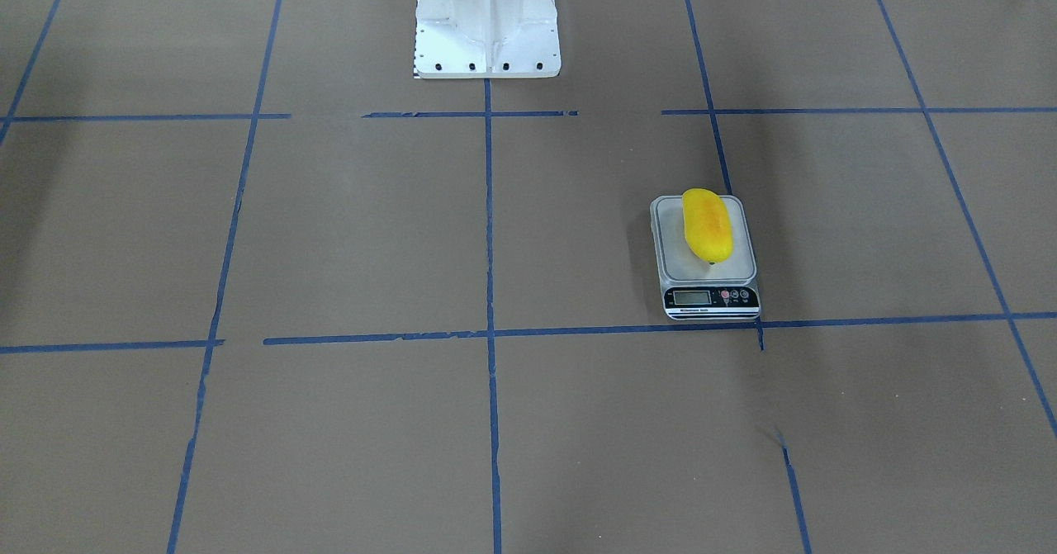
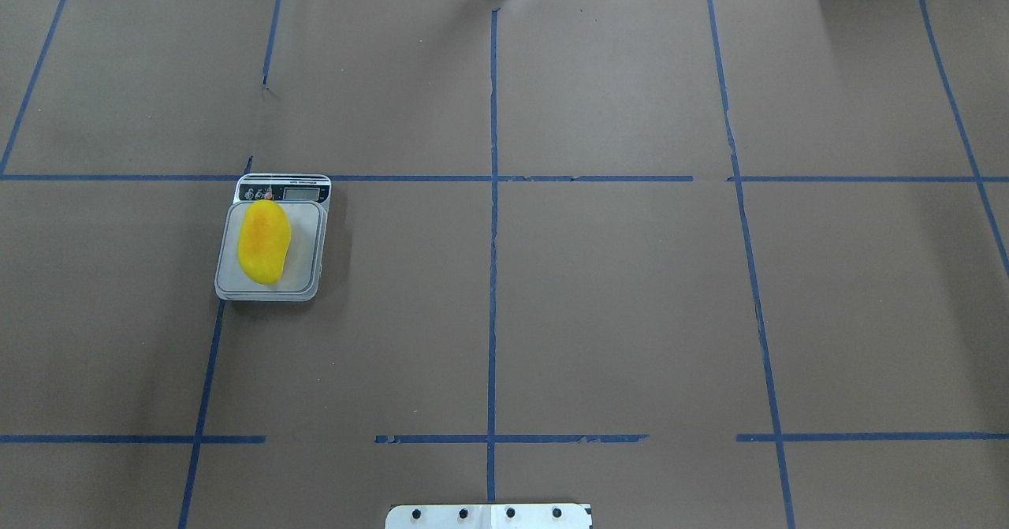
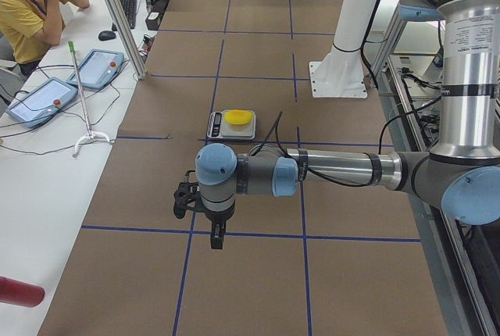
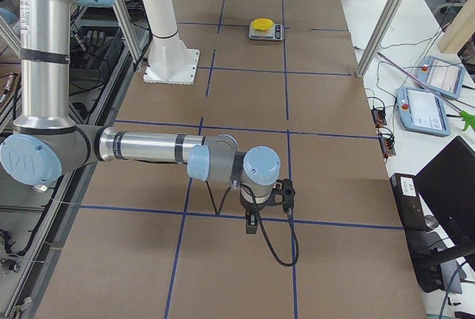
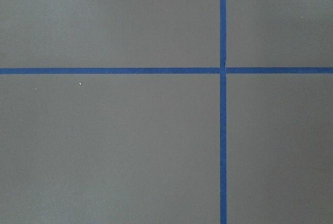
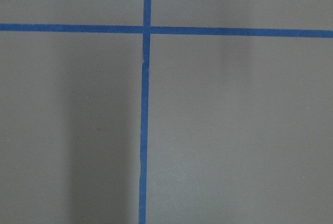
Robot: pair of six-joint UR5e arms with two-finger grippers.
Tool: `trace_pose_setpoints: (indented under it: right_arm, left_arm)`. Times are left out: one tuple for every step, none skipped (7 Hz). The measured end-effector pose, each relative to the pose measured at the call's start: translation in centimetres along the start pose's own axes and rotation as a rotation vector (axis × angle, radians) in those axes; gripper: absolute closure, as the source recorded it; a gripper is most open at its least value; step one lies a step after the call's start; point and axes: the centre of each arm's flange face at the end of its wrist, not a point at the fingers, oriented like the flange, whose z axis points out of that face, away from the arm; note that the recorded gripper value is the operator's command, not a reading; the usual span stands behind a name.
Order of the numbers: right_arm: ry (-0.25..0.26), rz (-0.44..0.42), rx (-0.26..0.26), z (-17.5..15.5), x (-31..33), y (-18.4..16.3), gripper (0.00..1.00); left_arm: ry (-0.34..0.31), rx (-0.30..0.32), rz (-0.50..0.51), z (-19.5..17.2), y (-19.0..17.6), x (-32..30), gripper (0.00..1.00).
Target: Weigh mango
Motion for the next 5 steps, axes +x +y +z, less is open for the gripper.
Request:
trace_pose_setpoints:
  right_arm:
    - [0.0,0.0,0.0,0.0,0.0,0.0,0.0]
    - [0.0,0.0,0.0,0.0,0.0,0.0,0.0]
    - [0.0,0.0,0.0,0.0,0.0,0.0,0.0]
    - [0.0,0.0,0.0,0.0,0.0,0.0,0.0]
    - [0.0,0.0,0.0,0.0,0.0,0.0,0.0]
  left_arm:
    - [0.001,0.006,0.009,-0.37,-0.78,0.42,0.0]
    - [0.001,0.004,0.011,-0.27,-1.14,0.48,0.0]
    - [0.001,-0.003,0.005,0.0,-1.04,0.27,0.0]
    - [-0.003,-0.008,0.0,0.16,-0.85,0.11,0.0]
    - [-0.01,0.01,0.015,-0.8,-0.91,0.83,0.0]
